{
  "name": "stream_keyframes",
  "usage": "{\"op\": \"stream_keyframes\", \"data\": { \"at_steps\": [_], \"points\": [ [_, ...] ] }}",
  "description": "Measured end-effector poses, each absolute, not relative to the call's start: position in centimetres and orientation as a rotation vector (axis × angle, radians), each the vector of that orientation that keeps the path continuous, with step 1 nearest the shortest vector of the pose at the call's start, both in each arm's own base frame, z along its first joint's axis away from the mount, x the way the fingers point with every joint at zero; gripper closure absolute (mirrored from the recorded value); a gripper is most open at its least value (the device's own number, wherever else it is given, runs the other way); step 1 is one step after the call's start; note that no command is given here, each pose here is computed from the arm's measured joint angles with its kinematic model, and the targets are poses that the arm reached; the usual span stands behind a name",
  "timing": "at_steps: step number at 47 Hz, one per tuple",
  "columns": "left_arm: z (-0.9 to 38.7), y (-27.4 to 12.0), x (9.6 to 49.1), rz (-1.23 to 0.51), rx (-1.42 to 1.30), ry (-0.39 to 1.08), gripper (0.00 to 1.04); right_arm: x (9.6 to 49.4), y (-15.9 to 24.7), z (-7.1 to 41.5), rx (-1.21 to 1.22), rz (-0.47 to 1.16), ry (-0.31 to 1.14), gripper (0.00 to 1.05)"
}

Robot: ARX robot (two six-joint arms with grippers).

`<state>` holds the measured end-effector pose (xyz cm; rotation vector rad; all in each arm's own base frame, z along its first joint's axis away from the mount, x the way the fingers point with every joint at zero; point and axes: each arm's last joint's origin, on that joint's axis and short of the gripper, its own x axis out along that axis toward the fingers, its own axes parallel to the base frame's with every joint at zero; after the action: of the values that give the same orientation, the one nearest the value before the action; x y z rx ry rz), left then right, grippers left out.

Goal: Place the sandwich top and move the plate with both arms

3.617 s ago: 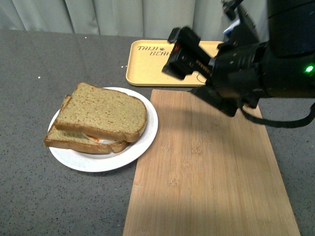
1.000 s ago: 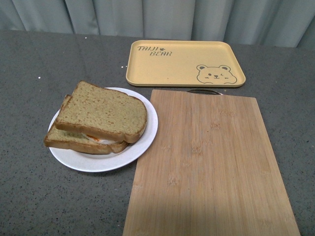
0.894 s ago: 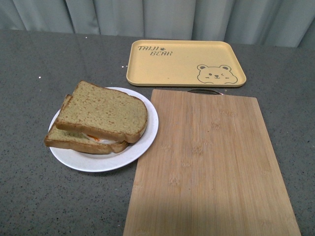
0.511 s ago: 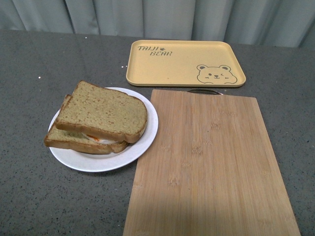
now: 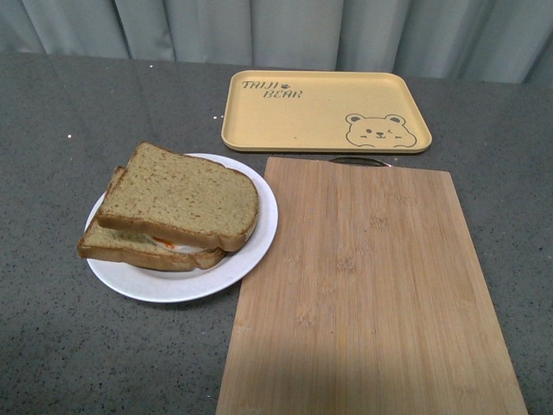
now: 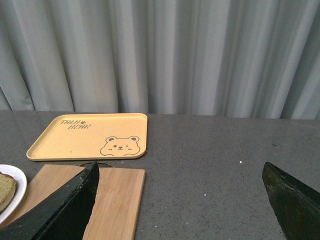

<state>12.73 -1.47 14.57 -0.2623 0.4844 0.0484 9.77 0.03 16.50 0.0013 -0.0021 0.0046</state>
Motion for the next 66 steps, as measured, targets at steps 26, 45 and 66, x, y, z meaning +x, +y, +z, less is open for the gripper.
{"op": "stream_keyframes", "data": {
  "at_steps": [26, 45, 66],
  "points": [
    [9.5, -3.8, 20.7, 0.207, -0.650, 0.798, 0.07, 9.8, 0.0, 16.5, 0.001, 0.005, -0.002, 0.09],
    [7.6, -7.9, 22.6, 0.195, -0.809, 0.903, 0.07, 9.8, 0.0, 16.5, 0.001, 0.005, -0.002, 0.09],
    [6.5, -9.9, 24.4, 0.234, -0.903, 0.917, 0.21, 9.8, 0.0, 16.5, 0.001, 0.004, -0.002, 0.09]
  ]
}}
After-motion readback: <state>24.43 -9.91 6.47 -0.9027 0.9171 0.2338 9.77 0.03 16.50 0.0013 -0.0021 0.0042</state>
